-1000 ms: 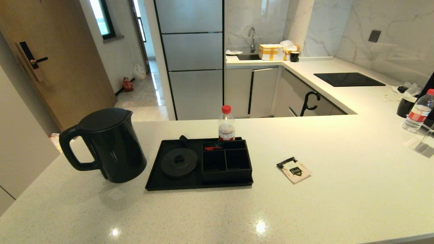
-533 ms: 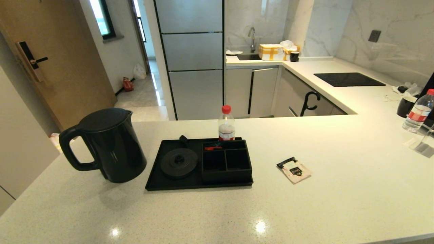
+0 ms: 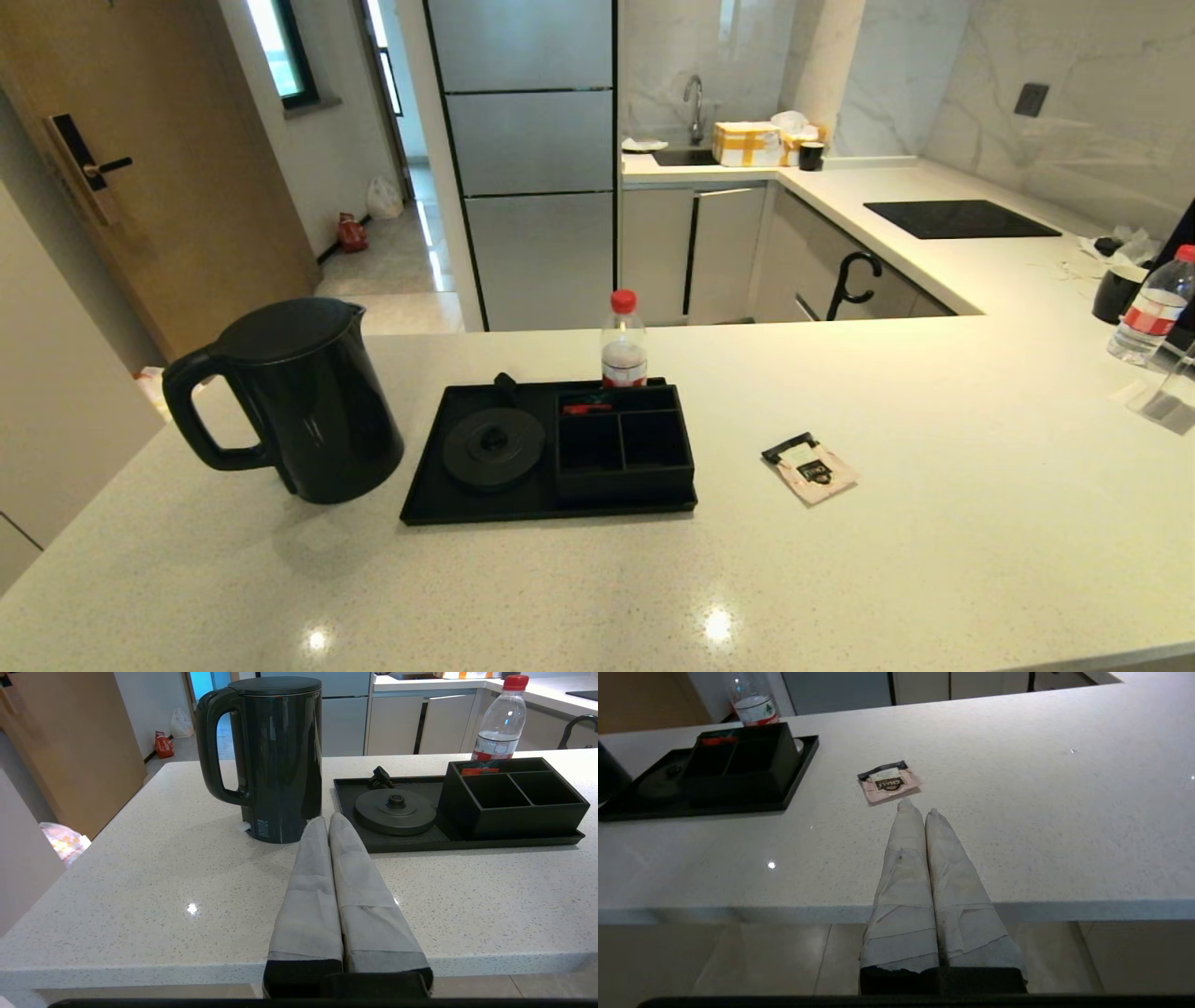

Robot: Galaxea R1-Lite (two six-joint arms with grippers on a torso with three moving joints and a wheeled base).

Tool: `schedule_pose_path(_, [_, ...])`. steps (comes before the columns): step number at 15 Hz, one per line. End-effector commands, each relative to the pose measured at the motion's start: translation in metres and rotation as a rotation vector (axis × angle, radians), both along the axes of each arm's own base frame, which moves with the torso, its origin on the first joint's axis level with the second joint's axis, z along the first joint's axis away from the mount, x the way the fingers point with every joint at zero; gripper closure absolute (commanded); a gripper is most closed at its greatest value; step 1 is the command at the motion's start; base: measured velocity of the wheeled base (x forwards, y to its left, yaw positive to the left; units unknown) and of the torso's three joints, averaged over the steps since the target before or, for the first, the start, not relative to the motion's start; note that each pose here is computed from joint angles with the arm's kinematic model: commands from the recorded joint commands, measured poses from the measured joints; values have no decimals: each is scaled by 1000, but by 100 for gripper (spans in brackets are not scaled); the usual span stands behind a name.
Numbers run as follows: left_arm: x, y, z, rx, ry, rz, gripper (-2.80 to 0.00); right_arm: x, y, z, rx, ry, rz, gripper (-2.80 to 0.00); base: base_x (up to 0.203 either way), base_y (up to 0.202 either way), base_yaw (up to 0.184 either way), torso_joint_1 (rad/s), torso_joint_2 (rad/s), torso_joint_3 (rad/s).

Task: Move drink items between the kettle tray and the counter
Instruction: Return the kettle to its original position

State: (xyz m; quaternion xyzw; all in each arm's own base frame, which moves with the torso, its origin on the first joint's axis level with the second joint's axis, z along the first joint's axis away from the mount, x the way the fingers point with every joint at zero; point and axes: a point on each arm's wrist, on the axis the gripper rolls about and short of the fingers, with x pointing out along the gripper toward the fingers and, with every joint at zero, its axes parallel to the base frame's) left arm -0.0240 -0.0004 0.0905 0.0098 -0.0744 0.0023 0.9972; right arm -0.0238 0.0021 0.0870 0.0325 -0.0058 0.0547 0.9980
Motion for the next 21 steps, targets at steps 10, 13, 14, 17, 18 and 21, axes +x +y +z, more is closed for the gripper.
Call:
schedule_pose_path(10, [3,0,-11,0,39,0,0,-2,0,-1,-115,-44,16,0,0,0,0,0,0,0])
schedule_pose_path(13, [3,0,-11,0,40,0,0,-2,0,-1,-199,-50,6,0,0,0,0,0,0,0])
schedule_pose_path(14, [4,0,-11,0,40,0,0,-2,0,-2,-252,-52,-5,0,0,0,0,0,0,0])
schedule_pose_path(17, [3,0,-11,0,39,0,0,-2,-1,-3,-204,-17,-40,0,0,0,0,0,0,0])
schedule_pose_path(18, [3,0,-11,0,39,0,0,-2,-1,-5,-179,3,-61,0,0,0,0,0,0,0])
schedule_pose_path(21, [4,0,-11,0,40,0,0,-2,-2,-8,-124,42,-78,0,0,0,0,0,0,0])
